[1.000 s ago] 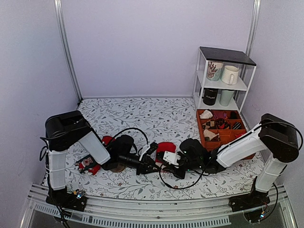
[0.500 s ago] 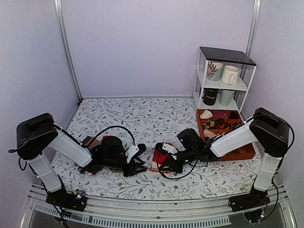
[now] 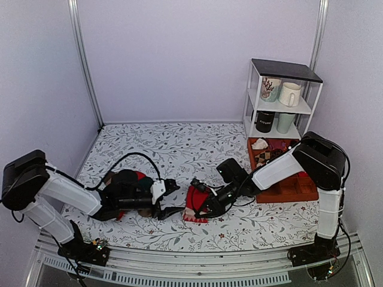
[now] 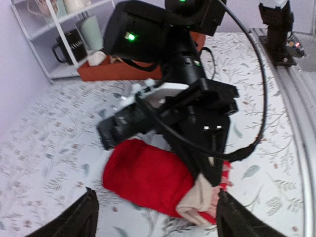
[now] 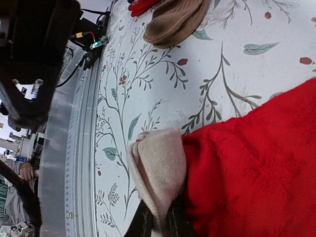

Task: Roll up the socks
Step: Roll a pair of socks at the center of the board.

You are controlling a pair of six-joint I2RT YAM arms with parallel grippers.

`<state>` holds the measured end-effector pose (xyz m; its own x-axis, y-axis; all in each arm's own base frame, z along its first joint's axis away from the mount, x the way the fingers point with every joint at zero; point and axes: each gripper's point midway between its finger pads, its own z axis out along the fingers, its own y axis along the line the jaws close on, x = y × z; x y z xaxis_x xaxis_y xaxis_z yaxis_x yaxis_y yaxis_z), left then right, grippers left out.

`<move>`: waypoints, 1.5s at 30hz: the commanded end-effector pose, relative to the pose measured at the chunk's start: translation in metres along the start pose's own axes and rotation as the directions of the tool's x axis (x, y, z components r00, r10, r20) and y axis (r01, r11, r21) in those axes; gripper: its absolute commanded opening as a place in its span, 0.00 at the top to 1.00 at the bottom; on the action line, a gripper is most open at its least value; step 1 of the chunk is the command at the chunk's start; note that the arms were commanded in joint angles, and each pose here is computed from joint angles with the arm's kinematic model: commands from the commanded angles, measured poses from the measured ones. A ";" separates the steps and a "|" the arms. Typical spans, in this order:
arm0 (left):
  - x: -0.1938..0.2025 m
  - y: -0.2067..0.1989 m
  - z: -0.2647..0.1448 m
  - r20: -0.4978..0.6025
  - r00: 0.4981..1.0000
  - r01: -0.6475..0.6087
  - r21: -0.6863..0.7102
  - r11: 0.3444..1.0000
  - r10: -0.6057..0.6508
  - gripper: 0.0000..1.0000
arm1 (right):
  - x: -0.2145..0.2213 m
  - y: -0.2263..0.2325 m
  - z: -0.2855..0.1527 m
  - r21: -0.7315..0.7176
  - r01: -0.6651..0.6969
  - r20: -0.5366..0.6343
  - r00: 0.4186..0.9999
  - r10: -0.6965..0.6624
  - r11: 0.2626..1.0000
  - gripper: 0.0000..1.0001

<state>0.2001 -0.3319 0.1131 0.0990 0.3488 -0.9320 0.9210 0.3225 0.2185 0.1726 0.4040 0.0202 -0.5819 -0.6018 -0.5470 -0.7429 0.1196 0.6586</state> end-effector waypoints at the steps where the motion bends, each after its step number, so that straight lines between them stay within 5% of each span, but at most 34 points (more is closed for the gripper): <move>1: 0.011 -0.044 0.019 -0.002 1.000 -0.010 0.274 0.962 0.011 0.29 | 0.111 -0.030 0.005 0.147 -0.358 -0.264 0.884 0.385 0.922 0.90; 20: 0.058 -0.068 0.050 -0.124 0.992 0.018 0.321 0.947 0.023 0.35 | 0.111 -0.042 0.000 0.162 -0.390 -0.264 0.868 0.420 0.907 0.90; 38: 0.100 -0.081 0.061 -0.330 0.943 0.154 0.337 0.929 -0.036 1.00 | 0.101 -0.040 -0.001 0.156 -0.383 -0.262 0.872 0.412 0.910 0.90; 41: 0.112 -0.083 0.060 -0.387 0.918 0.220 0.307 0.926 -0.089 1.00 | 0.093 -0.041 -0.001 0.151 -0.367 -0.250 0.884 0.395 0.918 0.89; 45: 0.146 -0.089 0.053 -0.535 0.821 0.365 0.226 0.903 -0.199 1.00 | 0.060 -0.043 -0.012 0.203 -0.269 -0.172 0.937 0.305 0.942 0.71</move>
<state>0.1747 -0.3926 0.0233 -0.0576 0.4879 -0.8710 0.9966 0.0802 -0.0209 0.1725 0.3854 0.0178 -0.6975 -0.6329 -0.3362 -0.5586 0.1863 0.8082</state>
